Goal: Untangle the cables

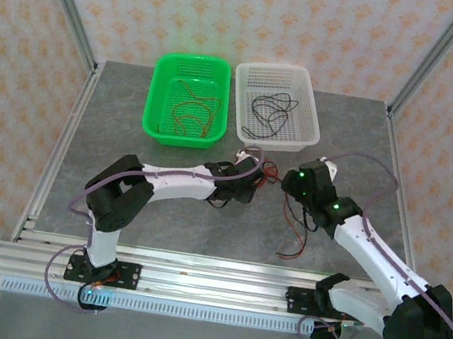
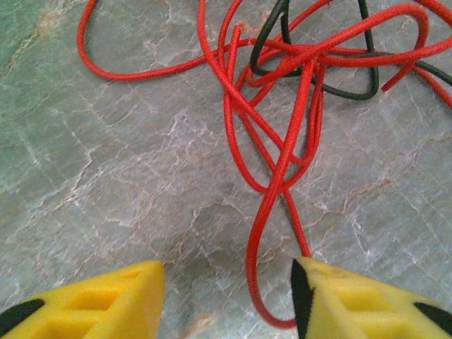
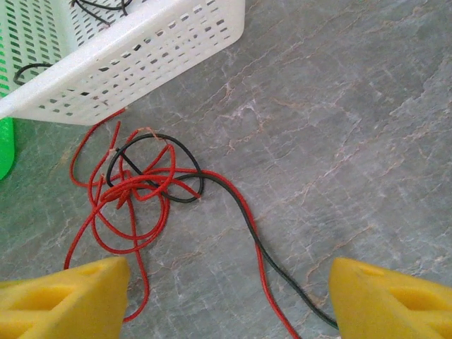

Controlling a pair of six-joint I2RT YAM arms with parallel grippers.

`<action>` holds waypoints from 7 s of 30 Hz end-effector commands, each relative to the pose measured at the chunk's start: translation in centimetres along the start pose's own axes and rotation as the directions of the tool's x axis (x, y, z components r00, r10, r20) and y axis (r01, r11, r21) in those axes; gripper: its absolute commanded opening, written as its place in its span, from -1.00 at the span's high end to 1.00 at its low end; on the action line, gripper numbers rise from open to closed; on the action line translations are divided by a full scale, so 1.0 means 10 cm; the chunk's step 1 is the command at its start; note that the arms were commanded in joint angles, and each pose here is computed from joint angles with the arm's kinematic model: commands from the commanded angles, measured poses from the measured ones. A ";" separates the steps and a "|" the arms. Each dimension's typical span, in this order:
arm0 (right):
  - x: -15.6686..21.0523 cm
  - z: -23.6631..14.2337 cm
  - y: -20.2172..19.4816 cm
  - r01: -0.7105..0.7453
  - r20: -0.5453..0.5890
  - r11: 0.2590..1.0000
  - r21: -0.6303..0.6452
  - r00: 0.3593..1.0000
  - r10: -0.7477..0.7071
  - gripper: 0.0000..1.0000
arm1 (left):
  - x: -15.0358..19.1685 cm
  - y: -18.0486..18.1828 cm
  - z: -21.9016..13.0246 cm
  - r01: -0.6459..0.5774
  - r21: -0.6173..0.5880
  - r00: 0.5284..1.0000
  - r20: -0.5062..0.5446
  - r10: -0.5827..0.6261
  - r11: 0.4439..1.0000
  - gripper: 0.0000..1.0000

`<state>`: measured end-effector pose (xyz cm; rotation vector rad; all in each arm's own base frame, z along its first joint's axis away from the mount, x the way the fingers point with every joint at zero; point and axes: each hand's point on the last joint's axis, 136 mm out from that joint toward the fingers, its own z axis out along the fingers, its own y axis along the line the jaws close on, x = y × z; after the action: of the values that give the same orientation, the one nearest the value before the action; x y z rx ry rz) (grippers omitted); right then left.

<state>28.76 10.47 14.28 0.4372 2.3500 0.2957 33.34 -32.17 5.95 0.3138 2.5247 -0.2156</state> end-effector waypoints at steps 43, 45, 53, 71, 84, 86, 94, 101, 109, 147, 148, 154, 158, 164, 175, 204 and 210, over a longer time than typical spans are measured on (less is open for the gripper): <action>0.99 1.00 0.26 0.177 -0.194 0.982 0.072 0.968 -0.160 0.40 | -1.04 0.15 -1.91 0.090 0.123 0.914 0.385 -0.131 0.988 1.00; 0.97 1.06 0.19 0.214 -0.184 0.970 0.118 0.964 -0.190 0.64 | -1.05 0.17 -2.00 0.097 0.130 0.907 0.397 -0.141 0.987 1.00; 0.70 1.10 0.22 0.459 -0.123 0.876 0.146 0.888 -0.444 0.85 | -1.04 0.44 -2.39 0.137 0.098 0.878 0.448 -0.167 0.986 1.00; 0.45 0.90 1.18 0.687 -0.015 0.699 -0.198 0.711 -0.703 0.46 | -0.80 0.76 -2.62 0.198 0.077 0.865 0.455 -0.211 0.977 1.00; 0.50 -0.05 2.02 -0.073 -0.171 0.666 -0.742 0.982 -0.083 -0.10 | -0.81 0.65 -2.56 0.188 0.118 0.869 0.442 -0.221 0.975 1.00; 0.57 -0.07 2.08 -0.134 -0.221 0.632 -0.763 0.973 -0.061 -0.11 | -0.83 0.64 -2.58 0.189 0.129 0.864 0.448 -0.227 0.973 1.00; 0.82 0.03 2.36 -0.165 -0.272 0.613 -0.772 0.959 -0.085 -0.12 | -0.89 0.58 -2.63 0.182 0.155 0.860 0.455 -0.233 0.971 1.00; 0.71 0.25 2.40 -0.170 -0.224 0.659 -0.733 0.975 0.003 -0.13 | -0.88 0.54 -2.64 0.180 0.188 0.860 0.447 -0.247 0.965 1.00; 0.70 0.55 2.57 -0.163 -0.206 0.679 -0.716 0.978 0.018 -0.13 | -0.89 0.47 -2.69 0.169 0.233 0.858 0.443 -0.259 0.958 1.00; 1.49 1.57 1.60 -0.023 -0.241 0.929 -0.371 0.968 -0.072 0.44 | -1.54 0.63 -3.76 0.136 0.183 0.735 0.641 -0.223 0.974 1.00; 1.50 1.57 1.58 -0.019 -0.241 0.930 -0.367 0.967 -0.076 0.44 | -1.57 0.66 -3.80 0.138 0.171 0.728 0.650 -0.217 0.976 1.00; 1.58 1.59 1.44 0.006 -0.251 0.941 -0.340 0.963 -0.097 0.45 | -1.74 0.77 -4.07 0.145 0.103 0.693 0.700 -0.175 0.984 1.00; 1.62 1.61 1.39 0.024 -0.255 0.945 -0.327 0.960 -0.112 0.45 | -1.85 0.85 -4.26 0.156 0.057 0.666 0.731 -0.148 0.986 1.00; 1.65 1.64 1.33 0.061 -0.257 0.949 -0.308 0.955 -0.145 0.45 | -1.97 0.95 -4.44 0.178 -0.001 0.626 0.771 -0.113 0.984 1.00; 1.42 1.44 1.49 0.141 -0.206 0.929 -0.342 0.953 -0.221 0.35 | -2.24 1.22 -4.19 0.275 -0.170 0.611 0.791 -0.036 0.946 1.00; 0.46 -0.01 1.42 0.110 -0.006 0.895 -0.431 0.992 -0.125 0.09 | -3.03 2.39 -1.92 0.403 -0.153 0.704 0.681 -0.199 0.902 1.00; 0.39 -0.17 1.24 0.087 0.023 0.904 -0.419 0.996 -0.085 0.07 | -2.85 2.43 -1.31 0.401 -0.165 0.753 0.620 -0.222 0.901 1.00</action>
<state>27.94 25.03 17.91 0.0677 2.1950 0.8075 55.34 -10.36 30.93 -0.2640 1.9514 0.0085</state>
